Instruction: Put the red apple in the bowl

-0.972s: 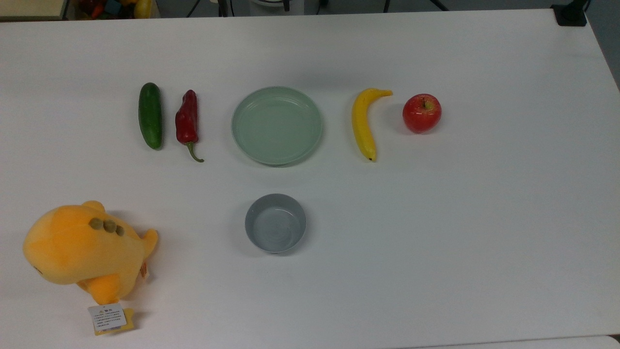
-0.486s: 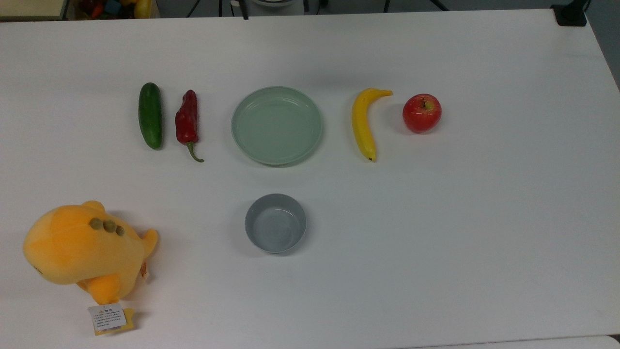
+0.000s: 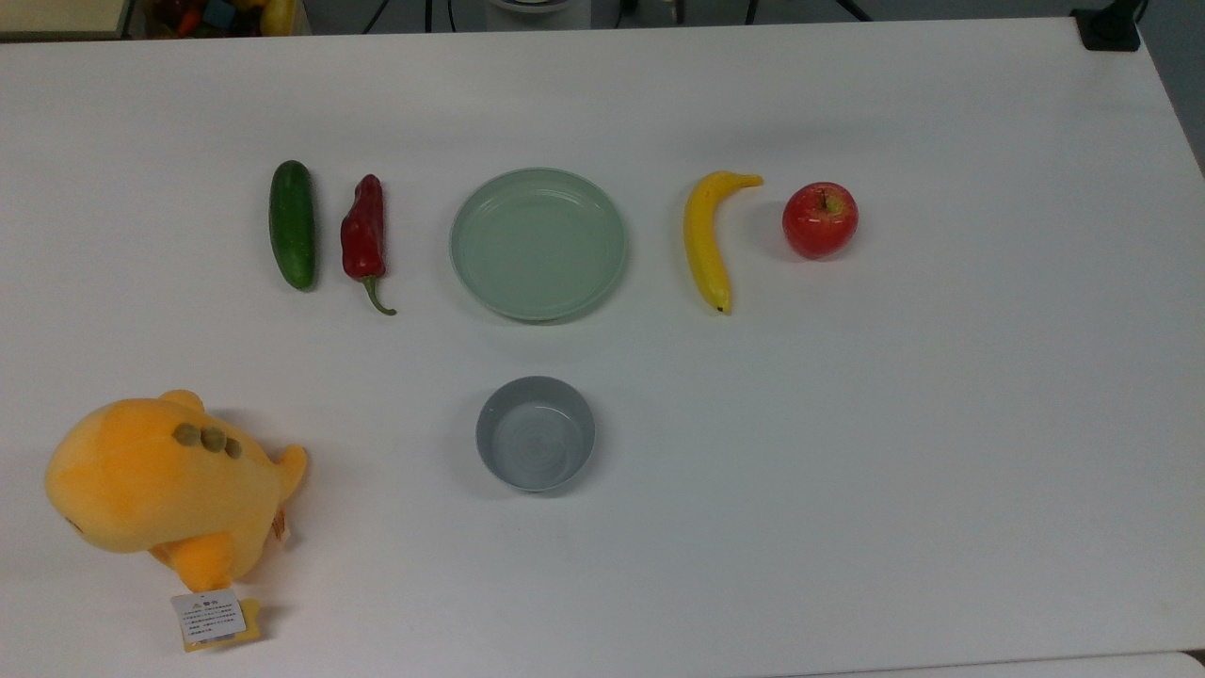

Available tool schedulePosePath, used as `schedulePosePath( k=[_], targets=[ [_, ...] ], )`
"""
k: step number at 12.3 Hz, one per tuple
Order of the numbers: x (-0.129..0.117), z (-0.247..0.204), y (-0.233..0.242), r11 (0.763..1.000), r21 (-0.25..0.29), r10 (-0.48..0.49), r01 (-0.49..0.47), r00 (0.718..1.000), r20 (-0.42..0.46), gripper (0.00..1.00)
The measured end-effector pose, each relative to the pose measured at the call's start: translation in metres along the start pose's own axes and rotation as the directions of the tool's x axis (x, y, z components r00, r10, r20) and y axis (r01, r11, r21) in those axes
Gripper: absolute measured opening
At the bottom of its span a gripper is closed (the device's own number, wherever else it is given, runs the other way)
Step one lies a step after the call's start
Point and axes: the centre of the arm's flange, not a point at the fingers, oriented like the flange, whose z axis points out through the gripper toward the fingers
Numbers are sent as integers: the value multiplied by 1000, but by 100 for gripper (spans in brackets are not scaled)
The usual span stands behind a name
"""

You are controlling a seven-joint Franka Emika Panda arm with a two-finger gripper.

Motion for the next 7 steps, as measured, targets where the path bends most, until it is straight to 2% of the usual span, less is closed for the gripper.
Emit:
schedulePosePath(
  k=[1,3,7],
  targets=[
    [-1,19,-21,1000,-1,-25,25,999,31,100],
    [1,61,-53,999,5,-38,38,999,32,100],
    [6,135,-72,999,21,-47,47,999,-6,100]
  ],
)
